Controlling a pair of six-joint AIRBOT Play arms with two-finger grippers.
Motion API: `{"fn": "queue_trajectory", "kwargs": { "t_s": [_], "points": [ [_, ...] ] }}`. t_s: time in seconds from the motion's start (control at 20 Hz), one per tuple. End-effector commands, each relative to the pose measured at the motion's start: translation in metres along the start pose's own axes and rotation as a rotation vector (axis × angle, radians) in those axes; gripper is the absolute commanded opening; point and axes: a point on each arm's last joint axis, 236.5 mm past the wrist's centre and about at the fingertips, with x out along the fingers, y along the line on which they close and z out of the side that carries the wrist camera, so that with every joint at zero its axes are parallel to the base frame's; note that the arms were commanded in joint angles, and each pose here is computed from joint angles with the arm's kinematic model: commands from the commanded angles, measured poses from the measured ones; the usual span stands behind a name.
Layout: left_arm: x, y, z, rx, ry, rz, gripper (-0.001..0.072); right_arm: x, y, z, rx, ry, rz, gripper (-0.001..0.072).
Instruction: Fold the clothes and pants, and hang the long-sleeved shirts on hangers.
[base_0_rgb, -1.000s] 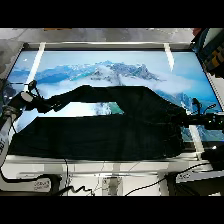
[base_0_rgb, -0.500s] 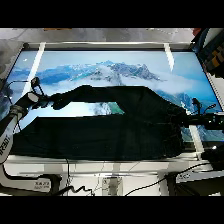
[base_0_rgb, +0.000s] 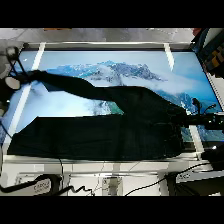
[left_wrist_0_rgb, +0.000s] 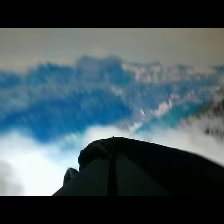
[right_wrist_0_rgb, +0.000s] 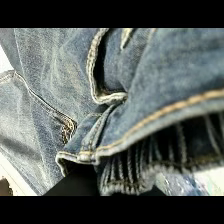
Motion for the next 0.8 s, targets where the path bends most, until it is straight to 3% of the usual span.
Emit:
{"fn": "queue_trajectory", "kwargs": {
  "t_s": [0.0,0.15,0.3,0.5,0.7,0.75],
  "points": [
    [-0.057,0.02,0.098,0.152,-0.295,0.119,0.0018,0.0,0.0,0.001,0.0,-0.003,-0.001,0.0021],
    [-0.061,0.021,0.093,0.151,-0.269,0.116,0.0017,0.0,0.0,0.0,0.001,-0.002,0.0,0.002],
    [-0.048,0.024,-0.006,0.206,0.136,0.067,0.0016,0.0,-0.002,-0.001,-0.002,0.005,-0.008,0.002],
    [-0.087,0.074,-0.156,0.302,0.705,0.116,0.0016,-0.001,-0.009,-0.007,-0.009,0.028,-0.04,0.0021],
    [-0.145,0.102,-0.252,0.284,1.055,0.036,0.0021,-0.001,-0.021,-0.006,-0.016,0.025,-0.087,0.0021],
    [-0.152,0.106,-0.261,0.251,1.082,0.038,0.0133,-0.001,-0.023,-0.006,-0.017,0.025,-0.095,0.0021]
  ]
}}
